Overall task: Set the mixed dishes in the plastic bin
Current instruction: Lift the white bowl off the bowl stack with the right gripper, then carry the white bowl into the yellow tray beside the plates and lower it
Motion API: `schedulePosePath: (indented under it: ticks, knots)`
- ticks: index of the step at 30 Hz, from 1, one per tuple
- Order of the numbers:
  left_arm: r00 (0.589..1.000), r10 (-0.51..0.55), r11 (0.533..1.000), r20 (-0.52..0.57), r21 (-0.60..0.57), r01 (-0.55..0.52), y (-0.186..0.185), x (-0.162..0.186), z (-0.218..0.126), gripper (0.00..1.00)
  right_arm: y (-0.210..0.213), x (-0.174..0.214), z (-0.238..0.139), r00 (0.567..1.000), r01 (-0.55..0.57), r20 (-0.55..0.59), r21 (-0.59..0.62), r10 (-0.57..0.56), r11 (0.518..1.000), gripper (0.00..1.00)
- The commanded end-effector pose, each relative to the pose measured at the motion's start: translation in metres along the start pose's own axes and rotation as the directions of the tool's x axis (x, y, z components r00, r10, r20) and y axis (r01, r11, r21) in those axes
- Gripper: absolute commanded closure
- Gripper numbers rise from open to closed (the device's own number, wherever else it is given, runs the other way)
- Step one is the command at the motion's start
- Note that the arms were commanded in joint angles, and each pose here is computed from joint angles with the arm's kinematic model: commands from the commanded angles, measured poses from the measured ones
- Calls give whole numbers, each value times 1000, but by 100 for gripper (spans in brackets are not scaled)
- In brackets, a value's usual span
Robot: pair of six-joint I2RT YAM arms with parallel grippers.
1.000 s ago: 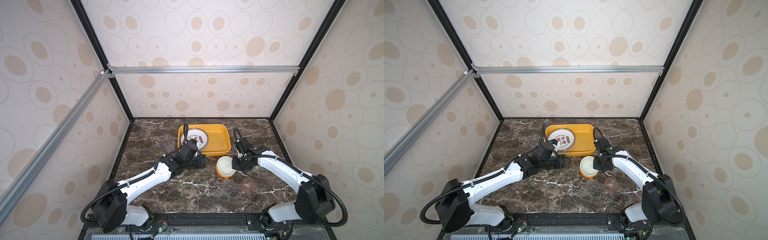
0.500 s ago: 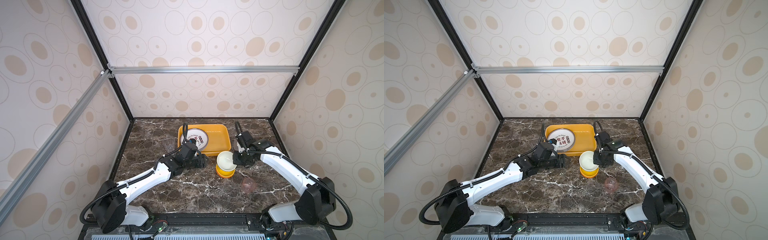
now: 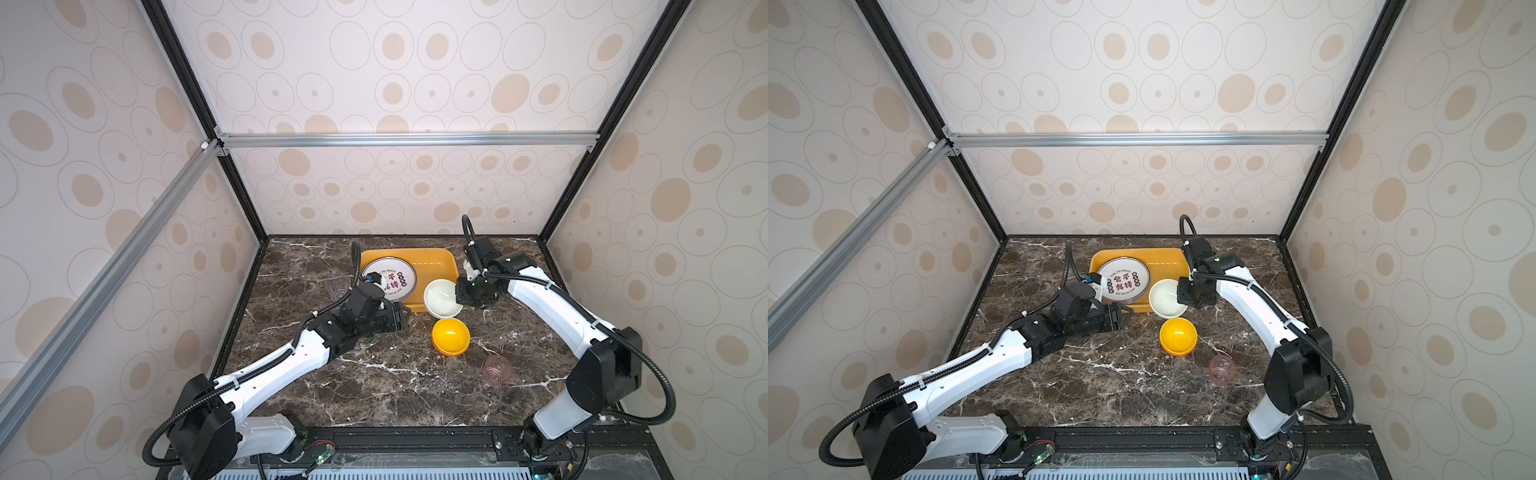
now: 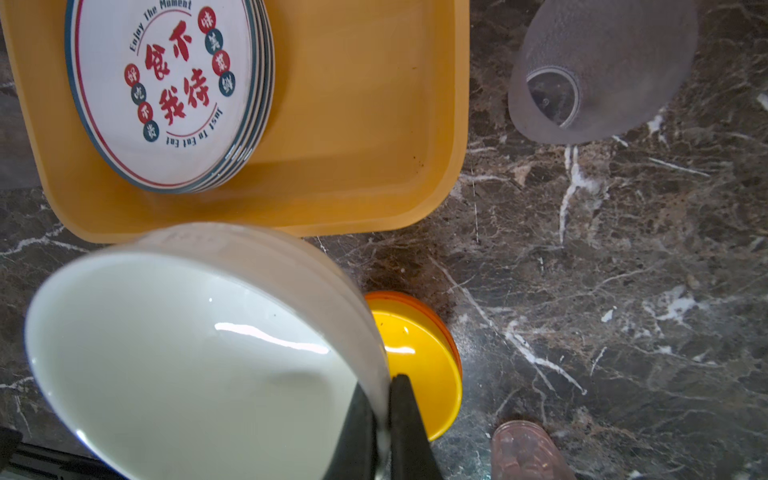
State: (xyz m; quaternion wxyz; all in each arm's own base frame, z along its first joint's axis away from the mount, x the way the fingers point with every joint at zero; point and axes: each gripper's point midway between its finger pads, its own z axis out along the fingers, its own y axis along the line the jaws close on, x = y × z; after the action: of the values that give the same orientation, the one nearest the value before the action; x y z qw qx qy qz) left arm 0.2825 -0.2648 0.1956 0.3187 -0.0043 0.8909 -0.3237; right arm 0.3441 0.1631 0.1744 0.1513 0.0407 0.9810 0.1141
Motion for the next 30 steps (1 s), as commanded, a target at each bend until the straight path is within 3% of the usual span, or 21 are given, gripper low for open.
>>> schedulePosePath:
  ticks: [1, 17, 30]
  knots:
    - [1000, -11, 1000, 26, -20, 11, 7, -7, -7, 33, 9, -22, -4, 1000, -11, 21, -34, 12, 999, 100]
    - [999, -37, 998, 33, -56, 39, 22, -8, -12, 33, 2, -109, 49, 993, -116, 24, 19, 116, 993, 100]
    - [998, -59, 994, 25, -92, 61, 36, -7, -11, 33, 5, -151, 95, 980, -195, 30, 4, 195, 981, 100]
